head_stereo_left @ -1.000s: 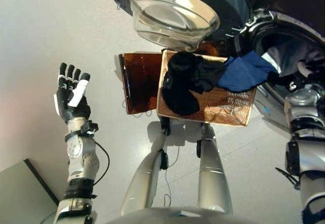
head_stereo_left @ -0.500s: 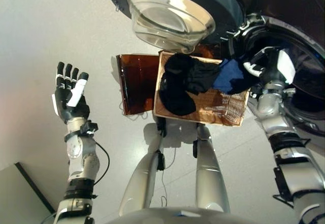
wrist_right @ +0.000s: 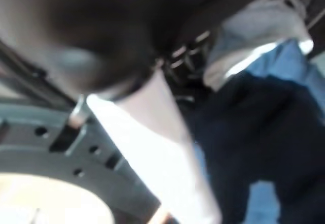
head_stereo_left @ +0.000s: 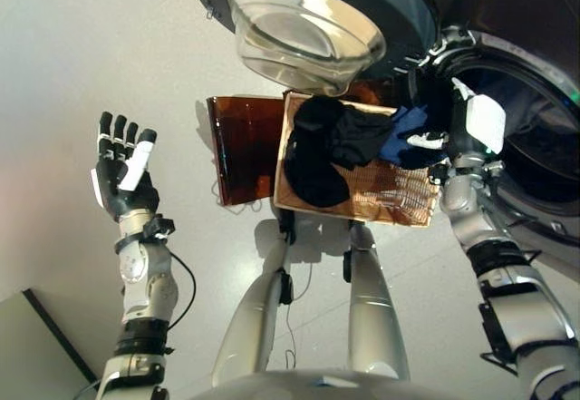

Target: Pick up the clothes and place them into the washing machine

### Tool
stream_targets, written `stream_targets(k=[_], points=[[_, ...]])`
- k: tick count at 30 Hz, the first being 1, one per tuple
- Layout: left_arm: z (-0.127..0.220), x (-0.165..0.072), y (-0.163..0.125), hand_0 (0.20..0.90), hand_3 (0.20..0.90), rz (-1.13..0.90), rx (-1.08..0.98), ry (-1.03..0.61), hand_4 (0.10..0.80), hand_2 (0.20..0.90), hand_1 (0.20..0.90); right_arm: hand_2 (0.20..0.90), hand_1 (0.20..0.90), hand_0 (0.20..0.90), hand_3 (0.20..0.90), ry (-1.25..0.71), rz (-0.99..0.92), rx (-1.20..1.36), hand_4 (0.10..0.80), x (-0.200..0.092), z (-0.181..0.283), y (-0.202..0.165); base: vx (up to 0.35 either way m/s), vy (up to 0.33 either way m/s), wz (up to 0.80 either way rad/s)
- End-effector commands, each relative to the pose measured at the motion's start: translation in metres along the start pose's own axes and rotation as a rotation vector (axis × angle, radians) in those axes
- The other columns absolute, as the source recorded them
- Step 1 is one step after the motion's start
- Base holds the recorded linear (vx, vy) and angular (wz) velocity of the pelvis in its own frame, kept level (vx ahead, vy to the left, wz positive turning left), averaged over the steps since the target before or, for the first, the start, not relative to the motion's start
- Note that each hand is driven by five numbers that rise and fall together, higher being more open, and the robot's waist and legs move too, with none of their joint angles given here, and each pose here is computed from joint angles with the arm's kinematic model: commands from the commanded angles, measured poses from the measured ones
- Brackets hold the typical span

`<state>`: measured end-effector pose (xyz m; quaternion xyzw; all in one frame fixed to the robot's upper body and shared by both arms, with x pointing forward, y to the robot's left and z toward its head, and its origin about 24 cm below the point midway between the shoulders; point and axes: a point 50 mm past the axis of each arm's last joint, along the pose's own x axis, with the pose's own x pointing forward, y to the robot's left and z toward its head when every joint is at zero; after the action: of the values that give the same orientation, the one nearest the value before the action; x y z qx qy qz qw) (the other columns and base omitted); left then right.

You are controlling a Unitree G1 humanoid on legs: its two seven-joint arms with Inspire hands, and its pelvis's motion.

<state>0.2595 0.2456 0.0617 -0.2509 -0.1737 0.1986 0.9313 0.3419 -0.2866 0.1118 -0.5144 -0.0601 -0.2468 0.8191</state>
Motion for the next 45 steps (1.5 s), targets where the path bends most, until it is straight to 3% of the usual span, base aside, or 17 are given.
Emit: stream_targets(k=[1,22,30,45], points=[[0.038,0.005,-0.006,0.9,0.9,-0.058,0.012,-0.225,0.8,0.9,0.9,0.9,0.9,0.9,0.9,-0.043,-0.045,-0.097,0.8,0.008,0.01,-0.001,0.0,0.0,0.0],[0.041,0.009,-0.019,0.9,0.9,-0.074,0.017,-0.238,0.8,0.9,0.9,0.9,0.9,0.9,0.9,-0.1,0.253,-0.55,0.8,-0.033,0.017,0.08,0.0,0.0,0.0],[0.05,0.008,-0.031,0.9,0.9,-0.131,0.007,-0.271,0.8,0.9,0.9,0.9,0.9,0.9,0.9,-0.038,0.244,-0.76,0.8,-0.014,0.003,0.063,-0.043,0.016,0.1],[0.056,0.009,-0.03,0.9,0.9,-0.155,0.023,-0.293,0.8,0.9,0.9,0.9,0.9,0.9,0.9,0.027,0.14,-0.828,0.8,0.014,-0.003,0.027,-0.019,0.007,0.03]])
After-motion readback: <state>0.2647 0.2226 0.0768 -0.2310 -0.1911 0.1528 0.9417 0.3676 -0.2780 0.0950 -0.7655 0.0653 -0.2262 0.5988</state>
